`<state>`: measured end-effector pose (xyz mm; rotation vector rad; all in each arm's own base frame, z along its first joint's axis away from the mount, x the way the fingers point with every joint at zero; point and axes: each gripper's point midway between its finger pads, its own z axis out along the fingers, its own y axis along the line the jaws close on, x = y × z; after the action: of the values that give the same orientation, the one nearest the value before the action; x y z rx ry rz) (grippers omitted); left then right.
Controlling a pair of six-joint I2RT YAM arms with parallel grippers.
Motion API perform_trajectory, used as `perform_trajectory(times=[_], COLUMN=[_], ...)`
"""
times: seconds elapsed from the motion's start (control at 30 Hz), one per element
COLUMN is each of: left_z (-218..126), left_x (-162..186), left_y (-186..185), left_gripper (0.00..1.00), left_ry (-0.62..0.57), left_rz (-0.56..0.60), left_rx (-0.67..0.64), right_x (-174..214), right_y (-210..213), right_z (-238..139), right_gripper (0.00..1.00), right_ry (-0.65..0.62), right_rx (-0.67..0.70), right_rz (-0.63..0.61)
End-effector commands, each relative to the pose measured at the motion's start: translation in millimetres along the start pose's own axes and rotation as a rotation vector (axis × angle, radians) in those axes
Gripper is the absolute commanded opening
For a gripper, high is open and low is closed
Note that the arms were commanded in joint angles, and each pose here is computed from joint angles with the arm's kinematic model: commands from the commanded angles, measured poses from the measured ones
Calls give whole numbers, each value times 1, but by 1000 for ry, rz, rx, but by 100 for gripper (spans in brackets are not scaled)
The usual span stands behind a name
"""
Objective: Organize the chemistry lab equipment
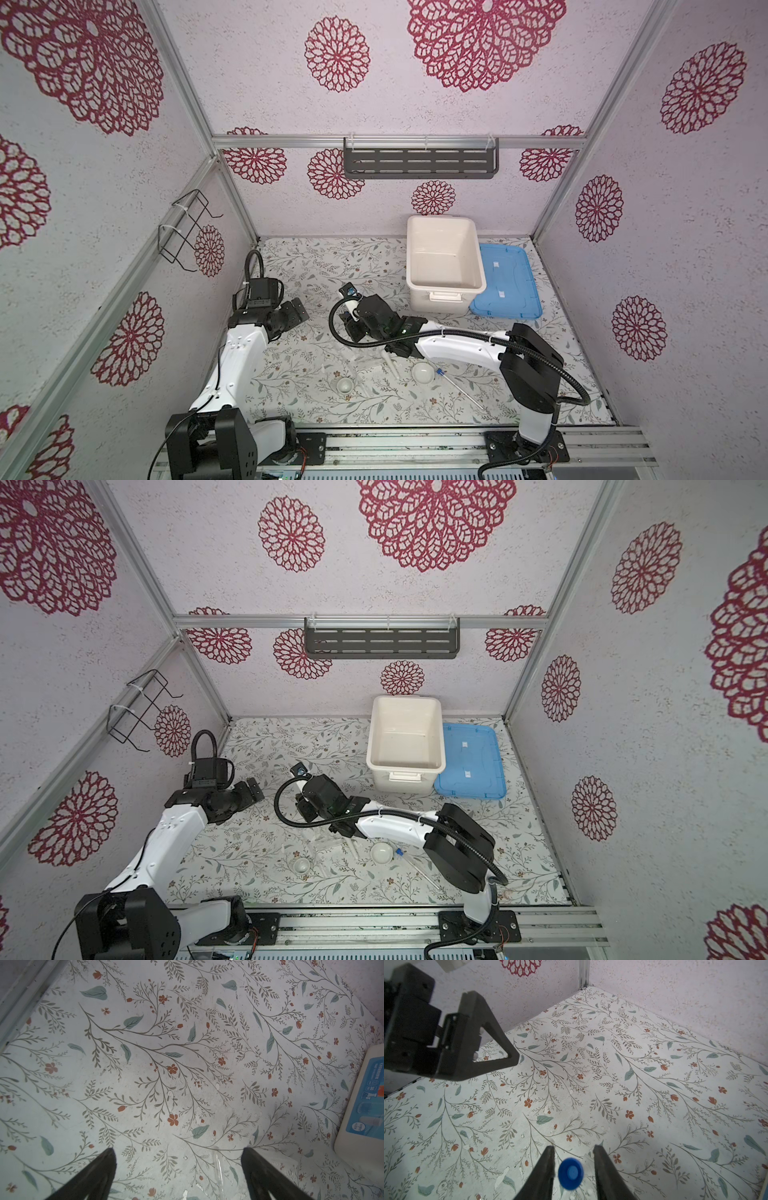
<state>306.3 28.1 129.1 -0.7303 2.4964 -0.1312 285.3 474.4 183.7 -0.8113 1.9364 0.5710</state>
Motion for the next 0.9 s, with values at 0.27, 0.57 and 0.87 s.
perform_trajectory(times=[0.27,0.57,0.87], left_z=[-6,-4,-3], left_x=[-3,-3,-4], left_y=[-5,-4,-5], left_gripper=[97,97,97], left_ry=[-20,-18,-14], left_rz=[2,-2,-2], left_rx=[21,19,19], right_x=[-52,-37,-20], right_y=[-18,3,7], right_z=[-49,-34,-13], right_gripper=[39,53,47], right_ry=[-122,-61,13], right_rx=[19,-158,-166], right_rz=[64,120,88])
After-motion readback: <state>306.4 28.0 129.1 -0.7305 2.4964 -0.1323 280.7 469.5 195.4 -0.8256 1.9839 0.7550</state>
